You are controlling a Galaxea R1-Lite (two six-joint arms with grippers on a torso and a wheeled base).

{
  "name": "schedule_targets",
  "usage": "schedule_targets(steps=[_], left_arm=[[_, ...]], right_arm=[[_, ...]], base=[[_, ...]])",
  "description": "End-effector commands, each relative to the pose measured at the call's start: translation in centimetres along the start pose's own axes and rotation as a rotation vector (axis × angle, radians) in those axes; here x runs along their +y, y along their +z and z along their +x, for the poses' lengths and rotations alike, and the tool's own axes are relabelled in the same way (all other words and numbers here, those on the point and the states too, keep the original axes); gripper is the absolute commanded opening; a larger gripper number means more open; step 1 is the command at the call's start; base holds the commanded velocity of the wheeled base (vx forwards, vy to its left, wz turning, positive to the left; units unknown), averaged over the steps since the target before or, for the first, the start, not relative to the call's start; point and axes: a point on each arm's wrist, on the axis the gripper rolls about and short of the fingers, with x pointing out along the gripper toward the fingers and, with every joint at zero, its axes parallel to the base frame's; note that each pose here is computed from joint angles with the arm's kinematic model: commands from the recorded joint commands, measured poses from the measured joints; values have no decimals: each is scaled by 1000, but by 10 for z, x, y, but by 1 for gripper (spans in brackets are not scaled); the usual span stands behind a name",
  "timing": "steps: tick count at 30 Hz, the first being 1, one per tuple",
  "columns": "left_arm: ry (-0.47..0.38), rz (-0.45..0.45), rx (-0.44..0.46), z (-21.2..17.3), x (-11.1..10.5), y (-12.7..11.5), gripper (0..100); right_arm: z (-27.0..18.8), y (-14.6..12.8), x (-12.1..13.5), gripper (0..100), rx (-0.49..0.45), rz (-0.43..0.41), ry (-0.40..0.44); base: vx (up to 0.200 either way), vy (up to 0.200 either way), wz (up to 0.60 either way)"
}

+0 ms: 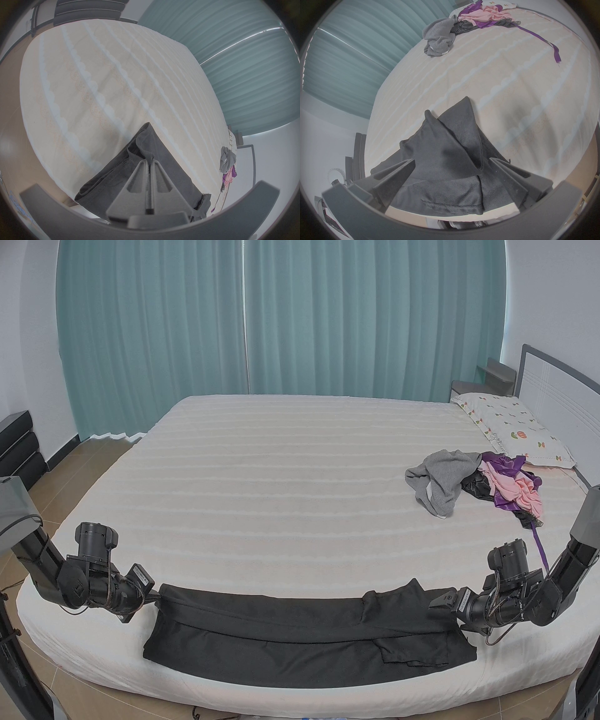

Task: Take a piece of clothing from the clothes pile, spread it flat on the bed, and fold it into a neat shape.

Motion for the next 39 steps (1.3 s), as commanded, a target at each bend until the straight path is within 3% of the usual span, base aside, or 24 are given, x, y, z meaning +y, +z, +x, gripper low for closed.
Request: schedule_targets(steps=[1,12,13,23,30,39], left_arm=[[-2,-2,0,0,0,0,0],[-3,-2,3,0,0,0,0],[-4,-2,5,0,0,0,0],[-6,-1,1,1,-1,2,0],[-40,12,-54,-4,-9,9,0],[-161,6,-159,-5,-43,40,0]], right_arm=[[3,-1,-1,100,9,-2,-7],[18,-4,0,100,34,-12,-18],[18,-2,1,0,31,-11,-14],[16,1,2,0,18,-7,-9],[6,35,18,0,-136,67,52],[15,71,50,0,-249,68,130]], base=[[0,0,0],[0,0,0],[0,0,0],[0,0,0],[0,0,0],[0,0,0]])
